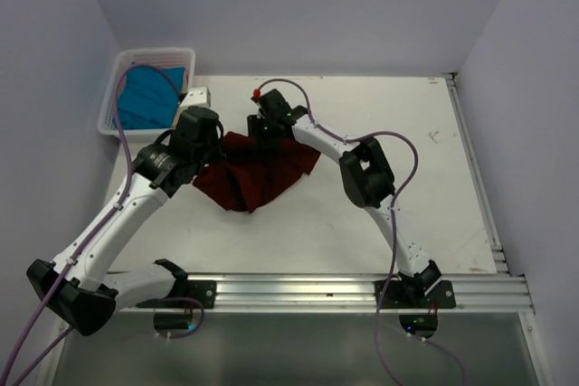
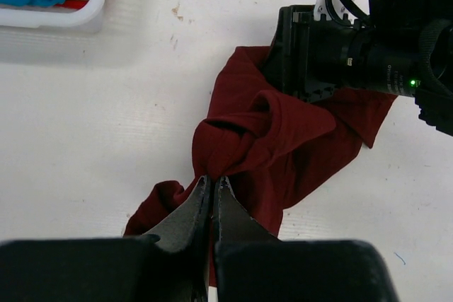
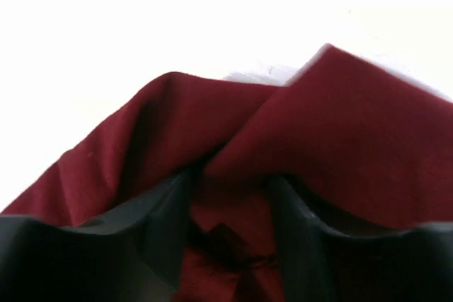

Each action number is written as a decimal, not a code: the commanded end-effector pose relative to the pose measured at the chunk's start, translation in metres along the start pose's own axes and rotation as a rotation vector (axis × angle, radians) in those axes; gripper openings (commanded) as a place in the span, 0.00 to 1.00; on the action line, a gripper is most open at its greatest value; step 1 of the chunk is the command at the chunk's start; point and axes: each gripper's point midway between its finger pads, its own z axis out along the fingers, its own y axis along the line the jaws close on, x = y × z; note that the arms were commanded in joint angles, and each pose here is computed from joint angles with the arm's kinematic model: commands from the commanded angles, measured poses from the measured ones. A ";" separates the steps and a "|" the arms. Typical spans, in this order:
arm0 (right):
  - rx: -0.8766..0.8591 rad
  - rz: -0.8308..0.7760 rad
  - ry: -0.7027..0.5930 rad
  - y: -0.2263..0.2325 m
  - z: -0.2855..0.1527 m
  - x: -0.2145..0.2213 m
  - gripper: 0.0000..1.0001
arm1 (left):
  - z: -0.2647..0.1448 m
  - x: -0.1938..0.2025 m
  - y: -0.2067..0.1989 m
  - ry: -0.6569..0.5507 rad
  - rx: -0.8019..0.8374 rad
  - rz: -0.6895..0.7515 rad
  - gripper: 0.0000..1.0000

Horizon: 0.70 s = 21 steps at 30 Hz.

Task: Fold and stack the t-shirts
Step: Flatten the tshirt out

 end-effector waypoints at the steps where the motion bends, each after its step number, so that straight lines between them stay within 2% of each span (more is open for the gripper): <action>1: -0.015 0.016 -0.005 0.011 -0.002 -0.003 0.42 | -0.008 -0.015 0.003 -0.064 0.012 -0.061 0.00; 2: -0.010 0.013 -0.009 0.011 -0.002 -0.003 0.32 | -0.007 -0.014 0.004 -0.065 0.011 -0.059 0.00; 3: -0.008 0.006 -0.022 0.012 -0.007 -0.007 0.08 | -0.007 -0.013 0.005 -0.063 0.007 -0.061 0.00; 4: 0.004 0.007 -0.018 0.009 -0.009 -0.005 0.00 | -0.006 -0.013 0.006 -0.062 0.007 -0.062 0.00; 9: 0.060 -0.048 -0.058 0.004 -0.043 -0.009 0.00 | 0.004 -0.006 0.010 -0.053 -0.014 -0.053 0.00; 16: 0.207 -0.133 -0.154 -0.007 -0.152 -0.011 0.00 | 0.033 0.028 0.025 0.005 -0.079 -0.067 0.00; 21: 0.332 -0.155 -0.153 -0.026 -0.209 0.004 0.00 | 0.051 0.070 0.038 0.081 -0.127 -0.069 0.00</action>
